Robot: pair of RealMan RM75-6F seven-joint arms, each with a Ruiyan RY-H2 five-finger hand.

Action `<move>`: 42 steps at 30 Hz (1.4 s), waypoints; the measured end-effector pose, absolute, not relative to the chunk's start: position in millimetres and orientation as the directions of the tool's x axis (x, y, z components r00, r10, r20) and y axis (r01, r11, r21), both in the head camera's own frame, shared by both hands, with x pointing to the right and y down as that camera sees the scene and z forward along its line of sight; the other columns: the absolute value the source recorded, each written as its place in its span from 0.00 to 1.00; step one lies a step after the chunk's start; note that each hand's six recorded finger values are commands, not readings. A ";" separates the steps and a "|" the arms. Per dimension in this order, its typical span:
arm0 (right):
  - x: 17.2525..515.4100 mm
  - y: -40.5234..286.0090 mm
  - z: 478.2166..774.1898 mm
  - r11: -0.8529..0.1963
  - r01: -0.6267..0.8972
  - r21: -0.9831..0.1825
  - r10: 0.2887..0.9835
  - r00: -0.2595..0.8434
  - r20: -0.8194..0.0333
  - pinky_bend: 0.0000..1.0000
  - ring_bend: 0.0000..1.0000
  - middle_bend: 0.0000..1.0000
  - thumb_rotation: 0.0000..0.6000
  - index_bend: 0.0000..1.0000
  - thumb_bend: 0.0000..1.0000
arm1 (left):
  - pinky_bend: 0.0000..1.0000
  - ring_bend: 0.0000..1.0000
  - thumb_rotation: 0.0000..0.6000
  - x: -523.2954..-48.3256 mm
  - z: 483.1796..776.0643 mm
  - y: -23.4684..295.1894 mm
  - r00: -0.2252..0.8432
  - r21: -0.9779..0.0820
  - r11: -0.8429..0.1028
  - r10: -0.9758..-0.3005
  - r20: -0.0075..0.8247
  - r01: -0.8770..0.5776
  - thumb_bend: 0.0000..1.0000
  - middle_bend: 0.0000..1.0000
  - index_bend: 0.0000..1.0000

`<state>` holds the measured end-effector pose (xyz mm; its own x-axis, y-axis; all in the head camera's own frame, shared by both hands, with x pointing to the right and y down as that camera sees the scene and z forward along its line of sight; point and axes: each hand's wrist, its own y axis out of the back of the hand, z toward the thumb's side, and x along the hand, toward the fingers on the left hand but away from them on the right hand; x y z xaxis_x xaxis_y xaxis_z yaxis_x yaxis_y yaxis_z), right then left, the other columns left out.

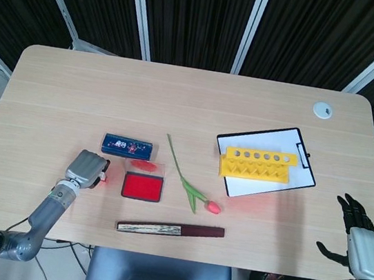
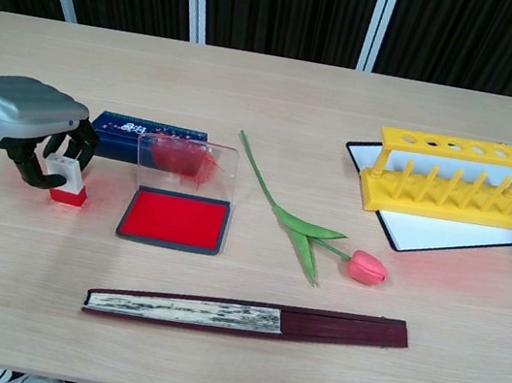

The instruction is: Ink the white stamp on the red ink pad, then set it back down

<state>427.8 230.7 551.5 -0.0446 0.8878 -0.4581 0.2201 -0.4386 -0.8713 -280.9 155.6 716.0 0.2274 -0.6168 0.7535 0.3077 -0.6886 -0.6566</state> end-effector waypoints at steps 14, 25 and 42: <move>427.7 230.8 551.4 -0.439 0.220 -0.871 0.887 -0.044 -0.459 0.19 0.00 0.00 1.00 0.04 0.23 | 0.51 0.42 1.00 -282.0 715.9 155.0 0.215 -0.656 -0.687 -0.621 0.753 0.314 0.44 0.54 0.53; 427.2 230.9 551.3 -0.439 0.223 -0.870 0.888 -0.043 -0.459 0.19 0.00 0.00 1.00 0.04 0.23 | 0.50 0.40 1.00 -282.4 716.8 155.4 0.208 -0.653 -0.689 -0.621 0.755 0.313 0.41 0.50 0.51; 427.2 231.0 551.2 -0.439 0.223 -0.870 0.888 -0.043 -0.458 0.19 0.00 0.00 1.00 0.04 0.23 | 0.44 0.34 1.00 -282.7 716.6 155.7 0.203 -0.652 -0.690 -0.622 0.757 0.316 0.31 0.42 0.43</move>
<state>427.2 231.0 551.2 -0.0425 0.8877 -0.4585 0.2235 -0.4388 -0.8704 -282.7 155.7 716.6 0.2029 -0.6217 0.7565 0.3161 -0.6897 -0.6515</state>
